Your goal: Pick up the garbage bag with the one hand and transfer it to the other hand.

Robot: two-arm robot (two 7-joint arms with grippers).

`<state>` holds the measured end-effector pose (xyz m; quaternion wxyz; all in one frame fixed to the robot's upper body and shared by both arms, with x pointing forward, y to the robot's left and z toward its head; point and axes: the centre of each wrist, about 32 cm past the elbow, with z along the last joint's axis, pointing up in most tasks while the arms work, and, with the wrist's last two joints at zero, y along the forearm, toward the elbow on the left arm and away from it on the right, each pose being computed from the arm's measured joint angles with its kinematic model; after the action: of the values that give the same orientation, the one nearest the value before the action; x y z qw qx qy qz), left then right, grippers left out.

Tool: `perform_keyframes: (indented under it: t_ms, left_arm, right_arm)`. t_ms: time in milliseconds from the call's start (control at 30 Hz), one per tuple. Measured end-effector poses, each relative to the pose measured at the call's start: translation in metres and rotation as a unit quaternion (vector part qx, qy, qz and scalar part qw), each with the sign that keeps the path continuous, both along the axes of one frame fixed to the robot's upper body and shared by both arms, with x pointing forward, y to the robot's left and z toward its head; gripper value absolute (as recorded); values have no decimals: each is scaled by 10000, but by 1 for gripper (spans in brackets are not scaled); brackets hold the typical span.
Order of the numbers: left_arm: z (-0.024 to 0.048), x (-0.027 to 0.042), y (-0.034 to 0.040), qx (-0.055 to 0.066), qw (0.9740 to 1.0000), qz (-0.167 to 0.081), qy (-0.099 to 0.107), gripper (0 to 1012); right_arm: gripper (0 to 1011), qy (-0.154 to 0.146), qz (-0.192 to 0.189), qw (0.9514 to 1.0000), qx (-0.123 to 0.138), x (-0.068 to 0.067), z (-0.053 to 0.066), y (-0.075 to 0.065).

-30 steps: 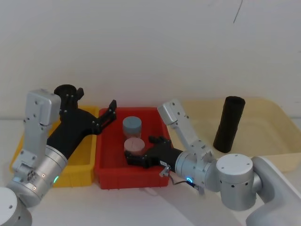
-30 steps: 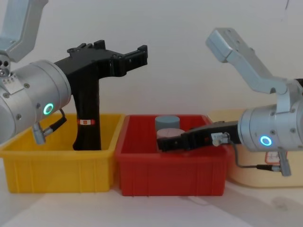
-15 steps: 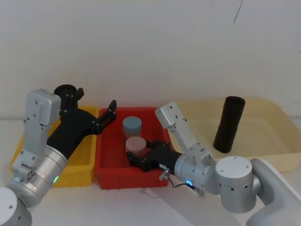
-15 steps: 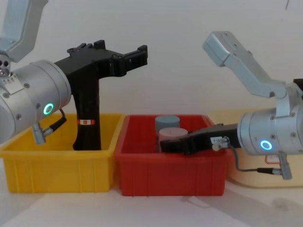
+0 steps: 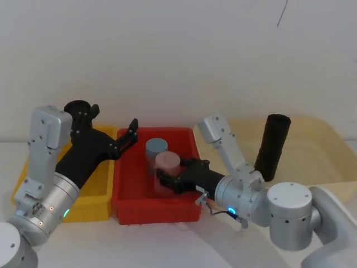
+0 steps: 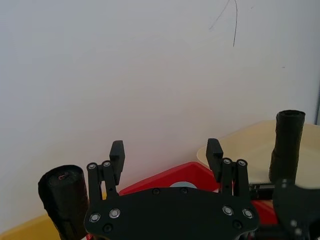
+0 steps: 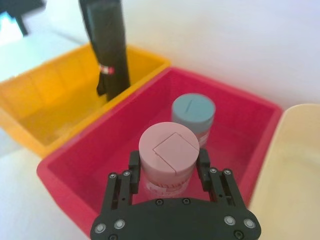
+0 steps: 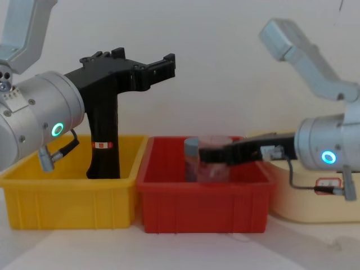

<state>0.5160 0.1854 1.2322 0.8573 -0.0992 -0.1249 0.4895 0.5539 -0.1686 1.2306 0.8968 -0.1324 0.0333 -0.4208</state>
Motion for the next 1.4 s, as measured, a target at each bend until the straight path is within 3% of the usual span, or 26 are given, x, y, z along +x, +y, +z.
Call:
perform_keyframes:
  t_ms: [300, 500, 800, 1100, 1400]
  left_arm:
    - [0, 0, 0, 0, 10000, 0, 0, 1000]
    - [0, 0, 0, 0, 10000, 0, 0, 1000]
    - [0, 0, 0, 0, 10000, 0, 0, 1000]
    - [0, 0, 0, 0, 10000, 0, 0, 1000]
    - [0, 0, 1, 0, 10000, 0, 0, 1000]
  right_arm:
    - [658, -173, -408, 9978, 484, -10, 193, -175]
    - [659, -403, -831, 9928, 768, 4, 323, -359]
    - [658, -732, -1354, 9844, 855, 27, 401, -629]
    - [658, -847, -1643, 9805, 671, 15, 317, -840]
    - [659, -701, -1609, 9838, 372, -44, 152, -901]
